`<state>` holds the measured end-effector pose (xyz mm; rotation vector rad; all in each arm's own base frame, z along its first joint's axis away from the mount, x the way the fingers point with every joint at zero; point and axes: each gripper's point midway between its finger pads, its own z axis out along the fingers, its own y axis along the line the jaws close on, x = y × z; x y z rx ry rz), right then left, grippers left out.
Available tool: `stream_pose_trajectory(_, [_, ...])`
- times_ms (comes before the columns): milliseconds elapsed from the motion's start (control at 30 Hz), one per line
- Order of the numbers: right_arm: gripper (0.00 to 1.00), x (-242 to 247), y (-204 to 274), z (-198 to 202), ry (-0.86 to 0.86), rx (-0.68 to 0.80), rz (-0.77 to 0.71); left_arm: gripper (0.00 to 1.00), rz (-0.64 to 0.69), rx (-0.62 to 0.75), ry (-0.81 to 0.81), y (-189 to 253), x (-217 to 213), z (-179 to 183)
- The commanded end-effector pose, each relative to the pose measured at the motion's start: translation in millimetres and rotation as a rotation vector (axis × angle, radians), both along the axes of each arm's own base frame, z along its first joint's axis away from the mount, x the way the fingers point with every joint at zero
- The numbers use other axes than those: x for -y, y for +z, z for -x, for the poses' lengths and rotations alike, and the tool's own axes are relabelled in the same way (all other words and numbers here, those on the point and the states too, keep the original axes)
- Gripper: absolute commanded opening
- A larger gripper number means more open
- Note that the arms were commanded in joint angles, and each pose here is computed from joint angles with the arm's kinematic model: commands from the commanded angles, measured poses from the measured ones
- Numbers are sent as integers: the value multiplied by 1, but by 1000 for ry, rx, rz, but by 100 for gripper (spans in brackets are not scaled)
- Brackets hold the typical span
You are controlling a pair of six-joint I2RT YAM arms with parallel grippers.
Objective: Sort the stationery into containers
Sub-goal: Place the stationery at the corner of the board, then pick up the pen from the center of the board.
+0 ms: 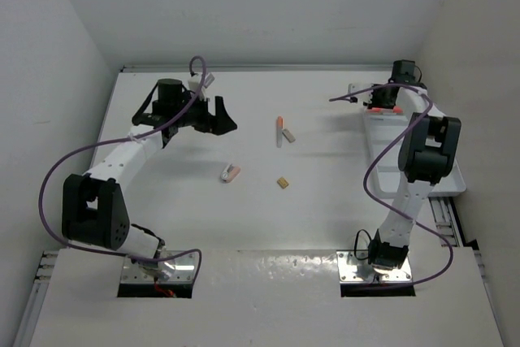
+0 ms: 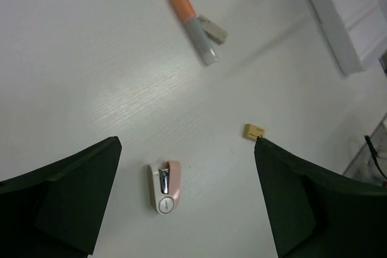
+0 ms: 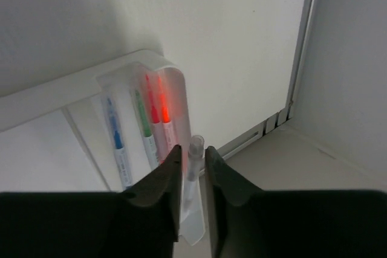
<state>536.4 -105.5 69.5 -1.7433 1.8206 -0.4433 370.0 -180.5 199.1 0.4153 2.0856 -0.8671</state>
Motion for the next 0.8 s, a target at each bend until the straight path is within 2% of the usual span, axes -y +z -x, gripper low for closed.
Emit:
stream_pose_trajectory(0, [26,5,3,1,15,-42,87,100,-85,16,157,7,-25,-26])
stream_pose_trajectory(100, [33,4,3,4,-3,-59,85,100,-208,-22,292,-3,-53,-42])
stream_pose_trajectory(233, [33,1,12,11,-9,-61,82,100,-295,-39,436,-5,-83,-54])
stream_pose_trajectory(300, [33,-9,27,10,-56,-25,15,100,-341,-26,513,-2,-103,-60])
stream_pose_trajectory(400, [32,-45,73,17,-171,34,-232,100,-361,-12,581,-2,-129,-72])
stream_pose_trajectory(433, [32,-61,106,22,-190,83,-329,92,-360,-5,615,-1,-142,-78])
stream_pose_trajectory(467, [32,-74,116,29,-327,67,-494,86,-354,-17,636,-7,-147,-83])
stream_pose_trajectory(500, [34,-90,121,39,-372,42,-585,76,-350,-9,668,-6,-156,-90])
stream_pose_trajectory(533, [35,-102,129,49,-413,15,-678,71,-364,-14,706,-9,-163,-95])
stream_pose_trajectory(567, [36,-124,151,65,-462,-24,-847,66,-374,-25,723,-15,-167,-107])
stream_pose_trajectory(600, [38,-137,141,79,-499,-72,-919,62,-399,-48,752,-21,-174,-112])
stream_pose_trajectory(633, [39,-150,156,94,-563,-101,-1038,61,-412,-61,767,-25,-178,-118])
stream_pose_trajectory(700, [40,-173,140,117,-631,-199,-1165,63,-436,-110,793,-38,-185,-138])
stream_pose_trajectory(767, [42,-189,146,135,-646,-241,-1243,68,-432,-137,804,-52,-187,-158])
